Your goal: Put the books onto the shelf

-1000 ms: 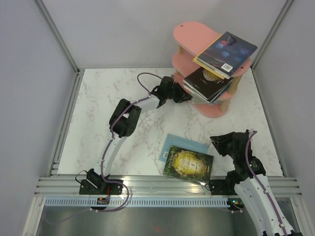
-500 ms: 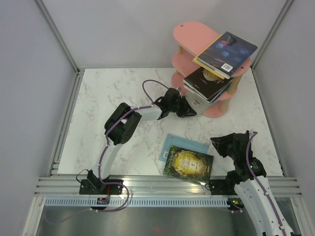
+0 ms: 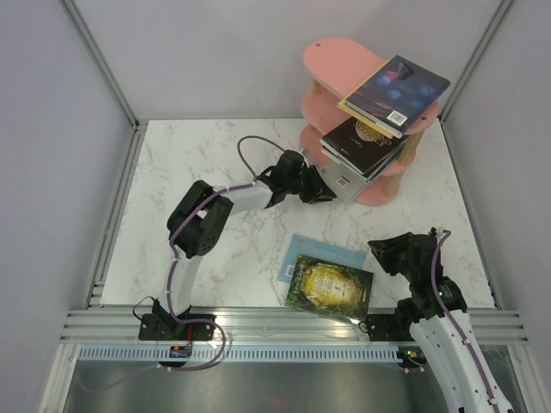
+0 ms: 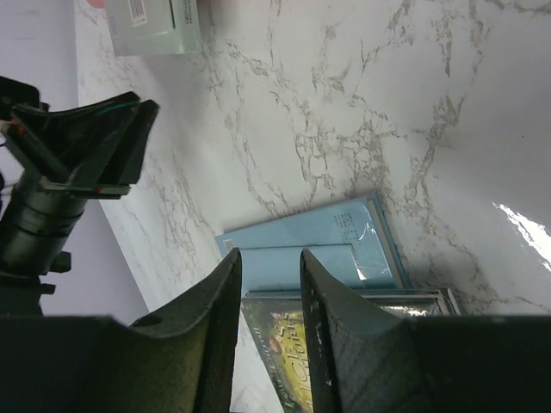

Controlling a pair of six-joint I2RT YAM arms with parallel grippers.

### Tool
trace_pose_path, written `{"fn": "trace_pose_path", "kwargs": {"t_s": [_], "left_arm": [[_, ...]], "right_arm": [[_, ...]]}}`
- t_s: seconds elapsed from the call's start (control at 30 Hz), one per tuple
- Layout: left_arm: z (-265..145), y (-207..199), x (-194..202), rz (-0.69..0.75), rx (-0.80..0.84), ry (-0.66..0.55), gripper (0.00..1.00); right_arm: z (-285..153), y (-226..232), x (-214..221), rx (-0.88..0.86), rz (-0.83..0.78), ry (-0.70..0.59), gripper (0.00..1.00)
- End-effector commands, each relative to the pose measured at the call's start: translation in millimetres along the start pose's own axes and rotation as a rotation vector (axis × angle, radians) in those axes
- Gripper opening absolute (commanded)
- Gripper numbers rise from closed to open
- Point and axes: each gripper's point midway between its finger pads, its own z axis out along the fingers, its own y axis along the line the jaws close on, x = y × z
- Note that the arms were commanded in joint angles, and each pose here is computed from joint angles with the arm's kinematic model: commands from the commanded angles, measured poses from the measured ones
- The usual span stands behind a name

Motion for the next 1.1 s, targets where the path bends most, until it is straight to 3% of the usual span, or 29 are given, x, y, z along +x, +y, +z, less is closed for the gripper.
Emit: {"fn": "trace_pose_path", "kwargs": {"t_s": [0.0, 0.07, 0.13, 0.2, 0.27, 0.33, 0.37, 0.5, 0.57, 0.67, 0.7, 0.73, 0.77, 0.83, 0.93, 1.07], "left_arm": [[-47, -60, -32, 0.087, 0.134, -0.071, 0.29], [-64, -59, -28, 0.089, 0.139, -0.038, 0.33], [-78, -47, -32, 0.098, 0.12, -0.029, 0.37], [-97, -30, -24, 0.123, 0.085, -0.001, 0.58], [-109, -12, -15, 0.139, 0.036, 0.013, 0.74], [-128, 2, -1, 0.156, -0.031, 0.047, 0.84], [-133, 12, 8, 0.158, -0.066, 0.063, 1.0], [-164, 20, 26, 0.291, -0.179, 0.039, 1.0], [-188, 7, 17, 0.378, -0.23, -0.073, 1.0], [-208, -2, 29, 0.379, -0.162, -0.117, 1.0], [-209, 1, 34, 0.351, -0.119, -0.1, 1.0], [-205, 17, 62, 0.311, -0.063, 0.013, 1.0], [-199, 23, 67, 0.284, -0.022, 0.049, 1.0], [-198, 43, 78, 0.17, -0.017, 0.126, 1.0], [-209, 63, 93, 0.134, -0.127, 0.094, 1.0], [-223, 49, 120, 0.185, -0.098, 0.14, 1.0]], "right_arm": [[-10, 18, -5, -0.05, -0.036, -0.008, 0.38], [-13, 22, -5, -0.051, -0.089, 0.0, 0.4], [-13, 15, -2, 0.005, -0.11, 0.032, 0.54], [-12, 2, 6, 0.071, -0.139, 0.084, 0.72], [-10, -14, 20, 0.159, -0.183, 0.183, 0.79], [-11, -23, 17, 0.264, -0.24, 0.217, 0.84], [-18, -35, 16, 0.345, -0.269, 0.238, 0.84], [-36, -38, -14, 0.484, -0.486, 0.203, 0.85], [-46, -27, -25, 0.469, -0.516, 0.155, 0.86], [-53, -10, -25, 0.364, -0.517, 0.126, 0.88], [-55, -3, -19, 0.314, -0.511, 0.144, 0.88], [-59, 3, -19, 0.255, -0.521, 0.126, 0.88], [-61, 7, -19, 0.231, -0.523, 0.112, 0.89], [-70, -1, -33, 0.265, -0.522, 0.022, 0.94], [-71, -14, -22, 0.29, -0.587, 0.112, 0.98], [-55, -32, -12, 0.42, -0.616, 0.257, 0.98]]}}
